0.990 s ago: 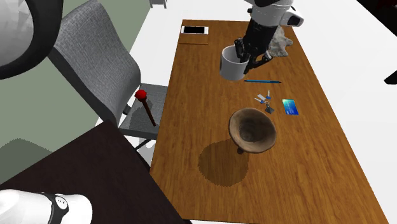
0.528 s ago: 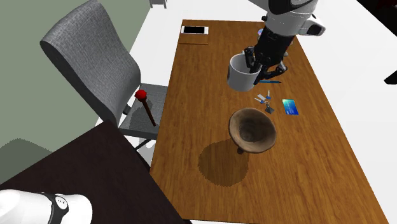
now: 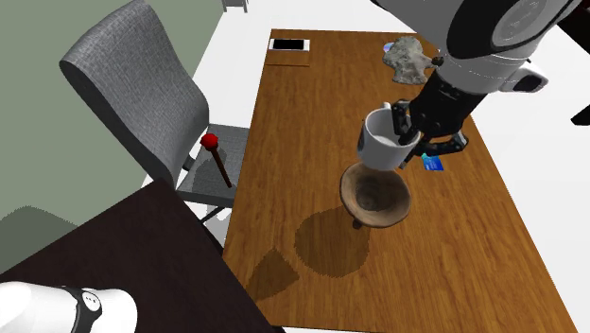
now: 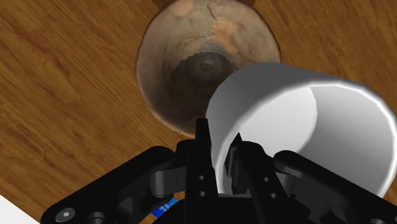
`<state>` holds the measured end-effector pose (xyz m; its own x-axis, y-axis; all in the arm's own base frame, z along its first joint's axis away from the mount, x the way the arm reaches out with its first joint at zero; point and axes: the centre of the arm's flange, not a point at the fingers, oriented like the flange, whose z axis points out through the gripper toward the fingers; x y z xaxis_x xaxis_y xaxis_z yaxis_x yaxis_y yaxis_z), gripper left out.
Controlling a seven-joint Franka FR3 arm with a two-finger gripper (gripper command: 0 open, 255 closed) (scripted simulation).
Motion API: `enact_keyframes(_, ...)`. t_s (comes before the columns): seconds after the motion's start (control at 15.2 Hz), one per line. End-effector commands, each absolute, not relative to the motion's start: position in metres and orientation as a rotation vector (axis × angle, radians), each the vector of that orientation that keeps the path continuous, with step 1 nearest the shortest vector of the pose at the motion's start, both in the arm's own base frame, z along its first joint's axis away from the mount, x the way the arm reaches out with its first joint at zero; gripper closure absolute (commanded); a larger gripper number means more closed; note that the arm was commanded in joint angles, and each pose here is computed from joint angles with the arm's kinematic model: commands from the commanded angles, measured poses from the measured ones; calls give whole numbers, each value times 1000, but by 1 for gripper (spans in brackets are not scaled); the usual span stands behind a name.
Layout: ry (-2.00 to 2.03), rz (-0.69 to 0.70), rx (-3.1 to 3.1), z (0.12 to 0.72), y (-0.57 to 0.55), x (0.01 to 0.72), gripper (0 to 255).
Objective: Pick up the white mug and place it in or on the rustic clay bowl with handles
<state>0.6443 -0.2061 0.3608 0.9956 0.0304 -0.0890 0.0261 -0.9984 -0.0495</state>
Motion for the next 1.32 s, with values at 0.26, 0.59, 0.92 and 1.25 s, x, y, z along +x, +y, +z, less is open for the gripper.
enact_keyframes(0.26,-45,139,-3090,342,-226,631,255)
enact_keyframes(0.59,-45,139,-3090,315,-226,631,255)
enact_keyframes(0.92,-45,139,-3090,289,-226,631,255)
enact_keyframes(1.25,-45,139,-3090,282,-226,631,255)
